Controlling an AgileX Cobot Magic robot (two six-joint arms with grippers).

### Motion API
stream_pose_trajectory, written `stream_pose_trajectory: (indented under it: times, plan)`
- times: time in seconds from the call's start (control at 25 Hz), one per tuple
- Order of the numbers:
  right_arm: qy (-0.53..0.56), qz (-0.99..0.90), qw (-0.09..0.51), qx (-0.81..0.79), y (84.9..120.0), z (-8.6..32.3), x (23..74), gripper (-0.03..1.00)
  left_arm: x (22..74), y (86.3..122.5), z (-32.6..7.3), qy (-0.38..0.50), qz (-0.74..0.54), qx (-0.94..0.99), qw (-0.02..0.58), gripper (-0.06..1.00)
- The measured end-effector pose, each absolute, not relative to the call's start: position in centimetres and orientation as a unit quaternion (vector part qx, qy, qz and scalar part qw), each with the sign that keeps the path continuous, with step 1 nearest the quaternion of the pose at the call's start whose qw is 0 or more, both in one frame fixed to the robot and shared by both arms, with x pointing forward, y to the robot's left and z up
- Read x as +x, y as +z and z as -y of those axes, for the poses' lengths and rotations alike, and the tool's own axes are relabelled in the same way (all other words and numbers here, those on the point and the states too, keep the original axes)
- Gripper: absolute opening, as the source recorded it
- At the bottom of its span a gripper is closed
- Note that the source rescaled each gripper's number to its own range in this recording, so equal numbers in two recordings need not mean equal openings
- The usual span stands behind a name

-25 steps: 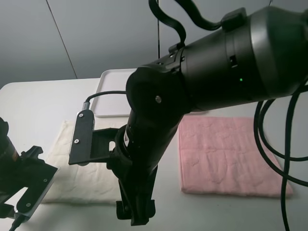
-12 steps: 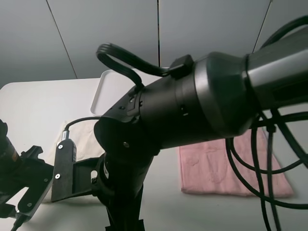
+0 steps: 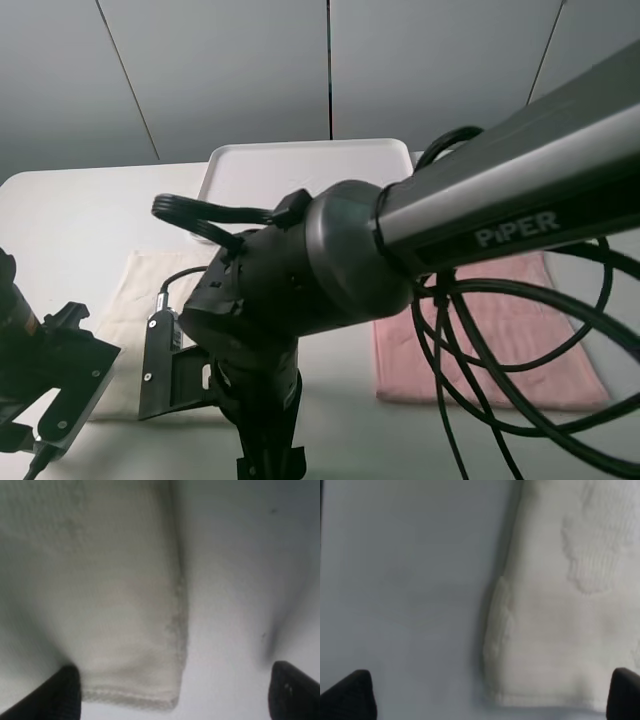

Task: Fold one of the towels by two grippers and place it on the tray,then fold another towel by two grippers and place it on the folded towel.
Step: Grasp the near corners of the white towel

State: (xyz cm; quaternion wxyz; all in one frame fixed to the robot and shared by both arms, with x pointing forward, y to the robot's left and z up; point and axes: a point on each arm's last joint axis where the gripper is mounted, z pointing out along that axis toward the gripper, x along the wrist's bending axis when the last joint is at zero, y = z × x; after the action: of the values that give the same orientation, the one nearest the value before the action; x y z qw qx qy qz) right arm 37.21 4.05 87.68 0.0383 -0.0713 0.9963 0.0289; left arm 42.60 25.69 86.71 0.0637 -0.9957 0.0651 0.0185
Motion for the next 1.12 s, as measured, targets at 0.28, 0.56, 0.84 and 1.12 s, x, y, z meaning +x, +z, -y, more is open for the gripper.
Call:
stream_pose_trajectory:
  times: [0.28, 0.56, 0.84, 1.12]
  plan:
    - [0.007, -0.997, 0.033, -0.066, 86.4, -3.9, 37.2, 1.00, 42.6, 86.7, -25.7, 0.017, -0.063, -0.996, 0.063, 0.99]
    - [0.001, -0.998, 0.030, -0.053, 86.0, -3.9, 37.2, 1.00, 42.6, 86.7, -25.7, 0.015, -0.062, -0.996, 0.062, 0.99]
    - [-0.001, -0.998, 0.030, -0.052, 86.0, -3.9, 37.2, 0.98, 42.6, 86.7, -25.7, 0.014, -0.062, -0.996, 0.062, 0.99]
    - [0.003, -0.999, 0.027, -0.046, 85.9, -3.9, 37.2, 0.72, 42.6, 86.7, -25.7, 0.014, -0.062, -0.996, 0.062, 0.99]
